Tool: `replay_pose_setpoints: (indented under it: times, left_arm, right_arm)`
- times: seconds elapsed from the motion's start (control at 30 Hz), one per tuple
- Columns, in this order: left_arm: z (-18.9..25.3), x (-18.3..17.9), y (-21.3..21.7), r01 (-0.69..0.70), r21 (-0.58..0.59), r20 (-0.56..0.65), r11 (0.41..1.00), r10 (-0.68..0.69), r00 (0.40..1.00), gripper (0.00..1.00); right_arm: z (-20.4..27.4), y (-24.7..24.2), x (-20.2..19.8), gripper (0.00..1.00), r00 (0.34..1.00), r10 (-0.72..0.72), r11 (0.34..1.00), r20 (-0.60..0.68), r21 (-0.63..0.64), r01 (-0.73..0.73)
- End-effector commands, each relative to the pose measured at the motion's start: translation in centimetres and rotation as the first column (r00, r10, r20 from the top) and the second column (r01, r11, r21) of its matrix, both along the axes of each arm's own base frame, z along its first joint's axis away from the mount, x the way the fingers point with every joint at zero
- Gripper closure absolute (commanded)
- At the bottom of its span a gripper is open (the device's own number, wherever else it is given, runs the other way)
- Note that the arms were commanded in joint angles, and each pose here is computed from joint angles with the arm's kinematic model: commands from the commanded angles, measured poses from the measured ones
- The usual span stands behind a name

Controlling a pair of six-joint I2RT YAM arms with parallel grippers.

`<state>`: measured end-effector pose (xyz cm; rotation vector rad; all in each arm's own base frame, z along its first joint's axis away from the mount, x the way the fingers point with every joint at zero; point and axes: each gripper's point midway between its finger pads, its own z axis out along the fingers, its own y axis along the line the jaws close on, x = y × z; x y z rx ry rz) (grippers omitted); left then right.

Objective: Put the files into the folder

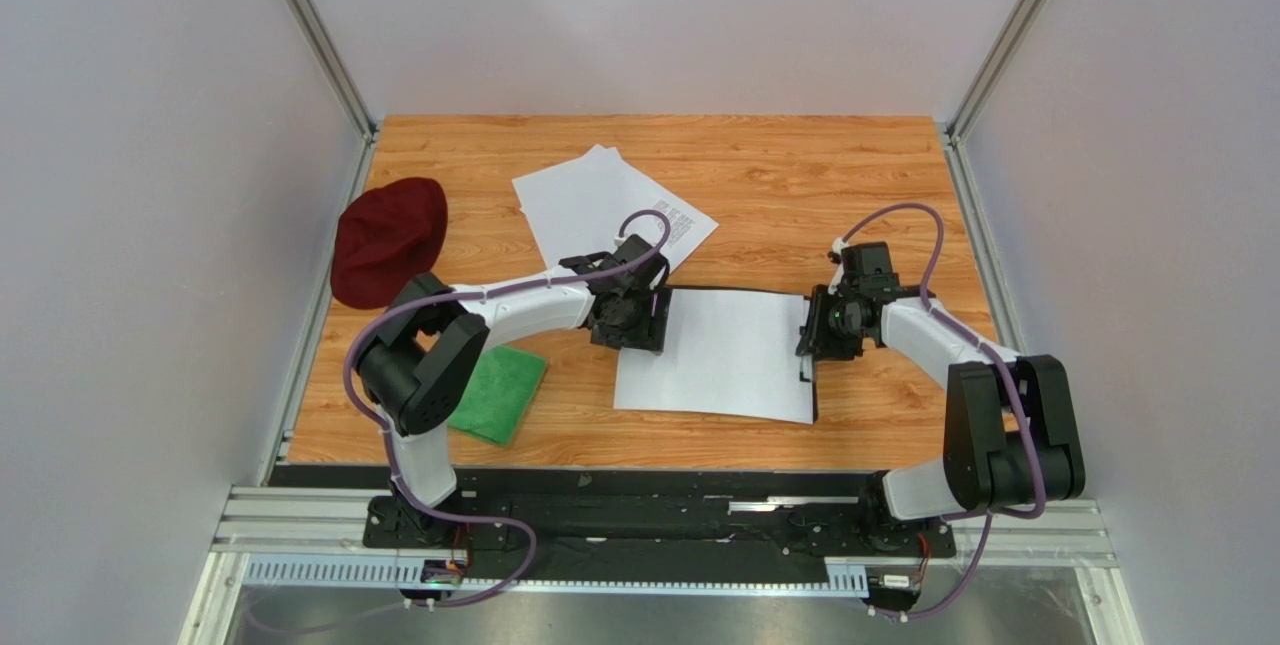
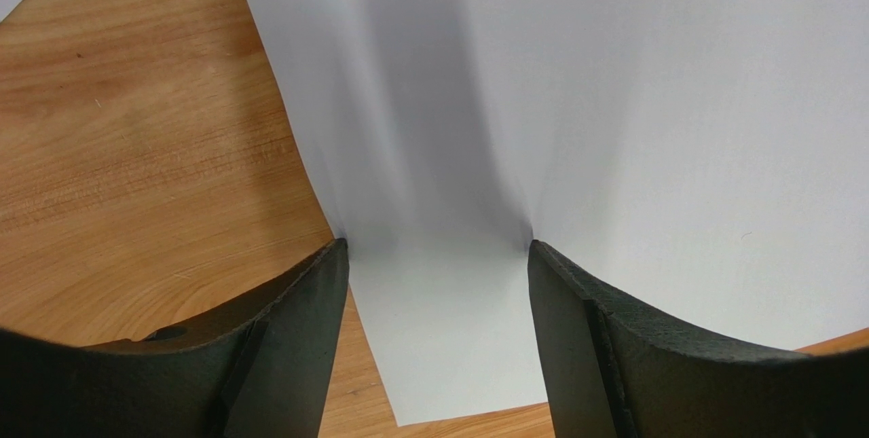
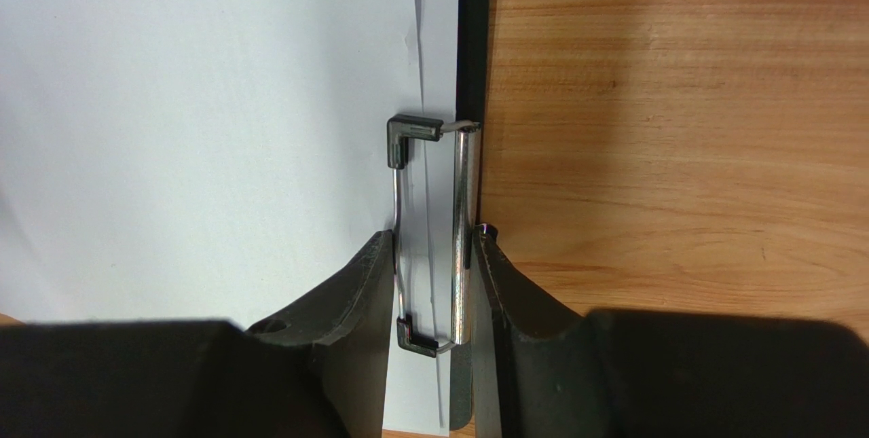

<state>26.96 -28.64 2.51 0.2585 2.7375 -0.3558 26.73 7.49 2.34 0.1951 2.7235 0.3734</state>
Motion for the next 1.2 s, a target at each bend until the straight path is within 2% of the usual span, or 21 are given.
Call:
replay_pose_setpoints:
  times: [0.0, 0.17, 0.33, 0.37, 0.4, 0.43, 0.53, 0.63, 0.8, 0.97, 1.07, 1.17]
  left_arm:
    - [0.7, -0.4, -2.0, 0.045, -0.043, 0.001, 0.998, -0.045, 0.999, 0.26]
    - [1.8, -0.4, -2.1, 0.050, -0.059, 0.020, 0.997, -0.049, 0.999, 0.18]
    - [4.6, -0.1, -2.3, 0.057, -0.104, 0.072, 0.993, -0.050, 0.996, 0.13]
    - [5.0, -0.1, -2.3, 0.059, -0.109, 0.078, 0.992, -0.050, 0.996, 0.13]
    - [5.6, 0.0, -2.1, 0.057, -0.113, 0.086, 0.992, -0.047, 0.995, 0.13]
    - [5.9, 0.0, -2.1, 0.058, -0.117, 0.090, 0.991, -0.047, 0.995, 0.13]
    - [6.8, -0.1, -2.4, 0.061, -0.153, 0.091, 0.986, -0.048, 0.995, 0.13]
    - [7.8, -0.4, -2.7, 0.068, -0.186, 0.096, 0.980, -0.051, 0.994, 0.13]
    - [9.2, -0.9, -2.5, 0.077, -0.212, 0.109, 0.974, -0.055, 0.992, 0.12]
    - [8.8, -1.4, -1.5, 0.068, -0.194, 0.097, 0.979, -0.050, 0.994, 0.12]
    - [8.3, -1.7, -0.5, 0.046, -0.186, 0.090, 0.981, -0.030, 0.995, 0.12]
    - [8.4, -1.3, 0.6, 0.015, -0.194, 0.099, 0.981, 0.005, 0.995, 0.11]
  right_arm:
    - [0.7, 0.6, 0.4, 1.00, 1.000, 0.011, 1.000, 0.005, -0.006, -0.011]
    - [0.4, 0.0, 0.4, 1.00, 1.000, -0.005, 0.999, -0.013, -0.039, 0.005]
    - [-0.1, -0.3, 0.2, 1.00, 0.999, -0.015, 0.998, -0.037, -0.060, 0.013]
    - [-0.1, -0.4, 0.2, 0.96, 0.999, -0.015, 0.998, -0.041, -0.064, 0.012]
    - [-0.2, -0.2, 0.2, 0.88, 0.999, -0.013, 0.998, -0.047, -0.060, 0.010]
    - [-0.3, 0.0, 0.0, 0.74, 0.998, -0.007, 0.998, -0.057, -0.055, 0.004]
    - [-0.8, -0.4, -0.1, 0.63, 0.996, -0.015, 0.996, -0.084, -0.090, 0.007]
    - [-1.0, -1.5, -0.1, 0.57, 0.994, -0.048, 0.988, -0.099, -0.154, 0.032]
    - [-0.6, -3.4, 0.4, 0.53, 0.993, -0.066, 0.964, -0.102, -0.264, 0.037]
    - [0.1, -5.1, 0.8, 0.51, 0.992, -0.093, 0.930, -0.086, -0.364, 0.055]
    - [1.0, -5.6, 1.1, 0.51, 0.994, -0.099, 0.911, -0.048, -0.405, 0.071]
    - [3.7, -5.2, 2.3, 0.50, 0.995, -0.085, 0.904, 0.054, -0.415, 0.100]
